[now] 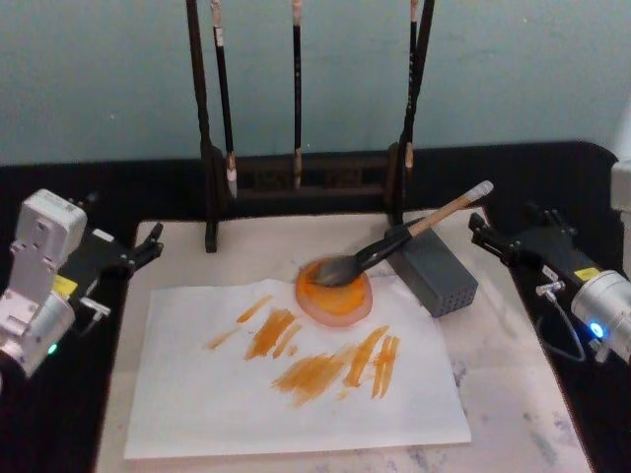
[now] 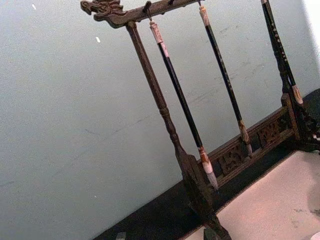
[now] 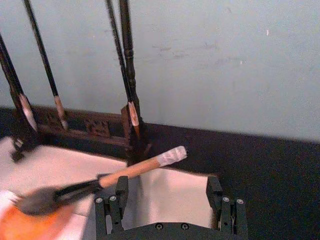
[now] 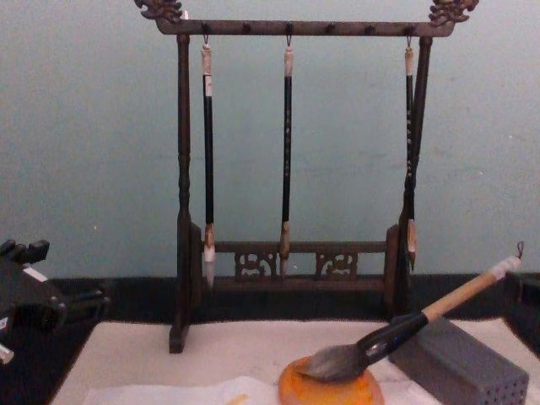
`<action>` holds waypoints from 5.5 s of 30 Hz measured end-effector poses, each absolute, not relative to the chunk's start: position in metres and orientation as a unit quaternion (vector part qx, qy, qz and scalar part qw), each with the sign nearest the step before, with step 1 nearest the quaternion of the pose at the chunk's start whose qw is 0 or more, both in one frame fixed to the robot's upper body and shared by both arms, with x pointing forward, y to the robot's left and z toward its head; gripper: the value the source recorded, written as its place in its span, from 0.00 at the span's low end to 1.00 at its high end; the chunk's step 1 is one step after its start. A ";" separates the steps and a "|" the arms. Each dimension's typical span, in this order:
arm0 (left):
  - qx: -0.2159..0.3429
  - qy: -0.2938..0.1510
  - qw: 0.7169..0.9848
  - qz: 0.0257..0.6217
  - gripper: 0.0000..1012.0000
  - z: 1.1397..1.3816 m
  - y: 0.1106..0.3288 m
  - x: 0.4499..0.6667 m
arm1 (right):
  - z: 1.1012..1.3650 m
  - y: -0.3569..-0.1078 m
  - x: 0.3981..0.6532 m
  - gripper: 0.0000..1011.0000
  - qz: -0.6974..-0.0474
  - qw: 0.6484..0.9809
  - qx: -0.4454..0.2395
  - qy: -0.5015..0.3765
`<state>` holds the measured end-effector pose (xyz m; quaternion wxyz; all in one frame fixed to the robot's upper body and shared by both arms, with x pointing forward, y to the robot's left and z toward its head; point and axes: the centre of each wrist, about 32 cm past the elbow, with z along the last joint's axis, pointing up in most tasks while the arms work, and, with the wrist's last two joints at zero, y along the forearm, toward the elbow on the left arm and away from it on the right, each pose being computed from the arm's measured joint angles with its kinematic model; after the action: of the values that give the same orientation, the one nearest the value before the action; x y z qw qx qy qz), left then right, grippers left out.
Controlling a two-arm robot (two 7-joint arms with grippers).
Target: Pick up the brush from the inkstone, write on the paper, then place the brush back to its original position.
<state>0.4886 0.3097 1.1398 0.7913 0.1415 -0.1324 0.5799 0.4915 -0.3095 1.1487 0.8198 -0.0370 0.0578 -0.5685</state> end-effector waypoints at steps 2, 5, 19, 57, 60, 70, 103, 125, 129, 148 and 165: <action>0.141 -0.132 0.791 0.580 0.99 1.140 0.310 0.489 | 1.149 -0.309 0.492 0.99 -0.565 0.820 -0.021 0.085; 0.142 -0.132 0.791 0.580 0.99 1.140 0.310 0.489 | 1.150 -0.308 0.494 0.99 -0.559 0.817 0.008 0.138; 0.141 -0.132 0.791 0.580 0.99 1.140 0.310 0.489 | 1.145 -0.301 0.510 0.99 -0.540 0.772 0.120 0.314; 0.142 -0.132 0.791 0.580 0.99 1.140 0.310 0.489 | 1.124 -0.263 0.551 0.99 -0.514 0.714 0.212 0.426; 0.141 -0.132 0.791 0.580 0.99 1.140 0.310 0.489 | 1.124 -0.262 0.553 0.99 -0.513 0.715 0.213 0.425; 0.141 -0.132 0.791 0.580 0.99 1.140 0.310 0.489 | 1.124 -0.261 0.553 0.99 -0.513 0.718 0.211 0.420; 0.142 -0.132 0.791 0.580 0.99 1.140 0.310 0.489 | 1.124 -0.262 0.553 0.36 -0.513 0.717 0.212 0.421; 0.141 -0.132 0.791 0.580 0.99 1.140 0.310 0.489 | 1.125 -0.262 0.552 0.16 -0.513 0.719 0.212 0.418; 0.141 -0.132 0.791 0.580 0.99 1.140 0.310 0.489 | 1.128 -0.261 0.550 0.16 -0.510 0.724 0.219 0.409; 0.141 -0.132 0.791 0.580 0.99 1.140 0.310 0.489 | 1.159 -0.254 0.546 0.16 -0.490 0.782 0.210 0.322; 0.141 -0.132 0.791 0.580 0.99 1.140 0.310 0.489 | 1.186 -0.252 0.525 0.16 -0.478 0.860 0.111 0.136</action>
<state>0.4886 0.3097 1.1398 0.7913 0.1415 -0.1325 0.5799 0.5254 -0.2525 1.1859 0.8605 0.1111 0.1357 -0.4783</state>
